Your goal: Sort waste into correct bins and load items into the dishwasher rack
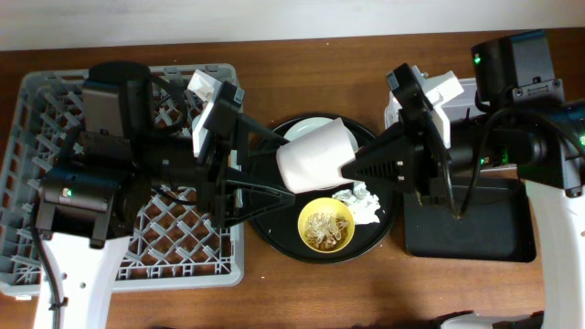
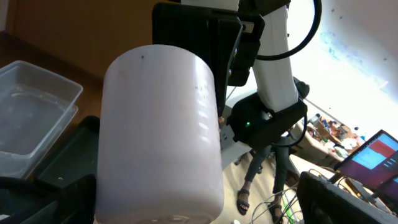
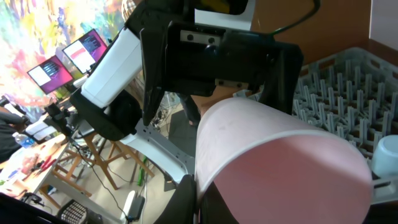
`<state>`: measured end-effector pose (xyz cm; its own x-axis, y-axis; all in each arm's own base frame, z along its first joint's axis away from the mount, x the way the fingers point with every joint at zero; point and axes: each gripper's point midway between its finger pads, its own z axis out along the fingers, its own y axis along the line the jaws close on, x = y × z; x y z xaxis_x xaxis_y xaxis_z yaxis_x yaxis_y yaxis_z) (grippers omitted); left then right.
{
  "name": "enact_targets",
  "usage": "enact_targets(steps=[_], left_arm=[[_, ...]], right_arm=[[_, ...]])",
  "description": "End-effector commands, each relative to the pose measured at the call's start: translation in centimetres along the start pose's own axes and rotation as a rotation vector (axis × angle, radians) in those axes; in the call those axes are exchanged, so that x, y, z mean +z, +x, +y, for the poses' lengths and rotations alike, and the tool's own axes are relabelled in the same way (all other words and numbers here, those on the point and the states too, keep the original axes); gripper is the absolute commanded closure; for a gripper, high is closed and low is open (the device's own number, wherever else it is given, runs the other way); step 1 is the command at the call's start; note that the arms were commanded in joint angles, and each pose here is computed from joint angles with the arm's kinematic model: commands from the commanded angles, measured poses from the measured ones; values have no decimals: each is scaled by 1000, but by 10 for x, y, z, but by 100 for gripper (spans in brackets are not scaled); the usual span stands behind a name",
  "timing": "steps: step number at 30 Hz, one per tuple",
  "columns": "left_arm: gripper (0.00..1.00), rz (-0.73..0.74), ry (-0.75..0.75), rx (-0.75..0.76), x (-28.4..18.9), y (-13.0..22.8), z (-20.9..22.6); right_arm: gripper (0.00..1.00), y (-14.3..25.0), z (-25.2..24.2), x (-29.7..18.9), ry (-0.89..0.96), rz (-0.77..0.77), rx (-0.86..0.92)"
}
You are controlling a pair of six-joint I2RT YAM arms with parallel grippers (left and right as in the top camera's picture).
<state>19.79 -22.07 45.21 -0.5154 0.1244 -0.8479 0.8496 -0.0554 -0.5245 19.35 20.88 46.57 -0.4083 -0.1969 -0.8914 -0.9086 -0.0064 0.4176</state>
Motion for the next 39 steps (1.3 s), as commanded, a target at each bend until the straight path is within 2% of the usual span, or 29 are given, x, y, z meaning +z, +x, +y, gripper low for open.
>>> enact_targets(steps=[1,3,6,9,10,12,16,26,27,30,32,33,35,36,39], left_arm=[[3,-1,71,27,0,-1,-19],[11,-1,72,27,0,-1,-19],[11,16,106,61,9,0,-26],[31,30,90,95,17,0,-25],[32,29,48,95,17,0,-18],[32,29,-5,97,17,-1,-9],[9,9,-7,119,17,-11,-9],[11,12,-6,97,17,-9,-9],[18,12,-6,97,17,-9,-9],[30,12,-7,98,17,-9,-9],[33,12,-14,101,17,-9,-8],[24,12,-14,99,17,-9,-8],[6,18,-4,83,18,-7,-9],[3,30,27,83,23,-4,-16],[2,35,29,82,25,-3,-16]], right_arm=[[96,-13,7,0,-89,-67,-30],[96,-20,16,-2,-144,-105,-34],[96,-16,13,7,-162,-82,-39],[96,-14,2,10,-151,-69,-15],[96,-12,2,10,-145,-63,-1],[96,-1,-6,11,-91,-14,34],[96,4,-4,11,-86,2,83],[94,-8,2,10,-137,-50,36],[91,-8,2,10,-137,-50,36],[91,-7,3,11,-138,-43,35],[91,-7,2,11,-137,-43,34],[96,-7,2,11,-137,-44,29],[96,-11,-1,12,-134,-52,-25],[96,-15,-1,11,-140,-64,-65],[96,-20,-1,11,-150,-80,-108]])
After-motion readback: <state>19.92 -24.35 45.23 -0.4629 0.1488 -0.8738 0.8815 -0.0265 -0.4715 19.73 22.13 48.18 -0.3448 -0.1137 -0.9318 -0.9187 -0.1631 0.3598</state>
